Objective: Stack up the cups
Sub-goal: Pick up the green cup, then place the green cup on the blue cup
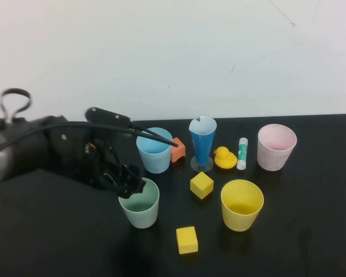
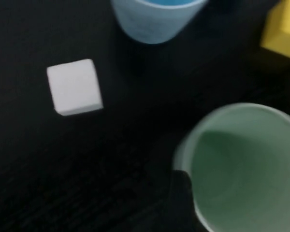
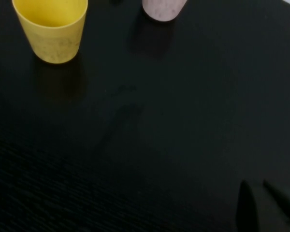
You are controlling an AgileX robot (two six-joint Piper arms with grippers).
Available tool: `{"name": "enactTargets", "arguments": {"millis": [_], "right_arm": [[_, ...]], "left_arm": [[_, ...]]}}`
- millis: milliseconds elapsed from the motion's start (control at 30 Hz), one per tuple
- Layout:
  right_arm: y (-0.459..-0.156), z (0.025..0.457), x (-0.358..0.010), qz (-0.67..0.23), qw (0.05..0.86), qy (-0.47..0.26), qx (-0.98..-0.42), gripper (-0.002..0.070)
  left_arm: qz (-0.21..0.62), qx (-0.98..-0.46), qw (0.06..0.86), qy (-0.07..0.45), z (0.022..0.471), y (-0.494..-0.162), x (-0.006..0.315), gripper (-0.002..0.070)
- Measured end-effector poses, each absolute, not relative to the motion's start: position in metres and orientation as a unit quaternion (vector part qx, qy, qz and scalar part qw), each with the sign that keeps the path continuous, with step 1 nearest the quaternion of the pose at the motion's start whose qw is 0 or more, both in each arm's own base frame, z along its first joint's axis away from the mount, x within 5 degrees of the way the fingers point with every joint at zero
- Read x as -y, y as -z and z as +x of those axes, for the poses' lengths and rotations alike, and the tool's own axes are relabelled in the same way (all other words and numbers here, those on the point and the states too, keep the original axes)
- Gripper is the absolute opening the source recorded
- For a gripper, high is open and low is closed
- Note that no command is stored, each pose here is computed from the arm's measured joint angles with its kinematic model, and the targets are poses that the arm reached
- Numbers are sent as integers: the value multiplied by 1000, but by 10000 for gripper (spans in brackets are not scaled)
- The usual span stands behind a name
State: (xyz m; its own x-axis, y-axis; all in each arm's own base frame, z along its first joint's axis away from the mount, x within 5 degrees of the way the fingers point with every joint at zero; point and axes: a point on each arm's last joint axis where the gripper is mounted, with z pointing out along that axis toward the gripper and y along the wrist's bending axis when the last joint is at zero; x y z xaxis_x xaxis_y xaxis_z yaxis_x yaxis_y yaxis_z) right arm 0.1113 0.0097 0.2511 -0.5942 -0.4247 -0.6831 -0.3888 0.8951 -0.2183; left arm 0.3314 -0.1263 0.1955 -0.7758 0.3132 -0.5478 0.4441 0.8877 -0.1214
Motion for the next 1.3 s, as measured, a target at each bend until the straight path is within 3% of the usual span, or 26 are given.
{"name": "enactTargets", "arguments": {"millis": [200, 300, 433, 500, 733, 967, 1100, 1300], "right_arm": [[-251, 111, -10, -227, 389, 22, -893, -3], [-251, 111, -10, -227, 389, 22, -892, -3], [-251, 112, -10, -226, 390, 21, -892, -3], [-252, 112, -10, -226, 392, 22, -892, -3], [-247, 113, -9, -220, 398, 26, -890, -3], [-246, 113, -9, -220, 399, 27, -890, -3], [-246, 113, -9, -220, 399, 27, -890, -3], [-246, 114, -9, -220, 399, 27, -890, -3]], "left_arm": [[203, -945, 232, 110, 348, -156, 130, 399], [203, -949, 216, 109, 352, -142, 131, 290], [205, -950, 206, 111, 353, -140, 133, 78], [210, -949, 203, 118, 356, -148, 136, 33], [245, -931, 231, 143, 384, -219, 151, 12], [245, -901, 341, 105, 421, -289, 155, 10], [250, -899, 349, 89, 436, -285, 157, 10], [268, -909, 314, 55, 451, -245, 157, 9]]}}
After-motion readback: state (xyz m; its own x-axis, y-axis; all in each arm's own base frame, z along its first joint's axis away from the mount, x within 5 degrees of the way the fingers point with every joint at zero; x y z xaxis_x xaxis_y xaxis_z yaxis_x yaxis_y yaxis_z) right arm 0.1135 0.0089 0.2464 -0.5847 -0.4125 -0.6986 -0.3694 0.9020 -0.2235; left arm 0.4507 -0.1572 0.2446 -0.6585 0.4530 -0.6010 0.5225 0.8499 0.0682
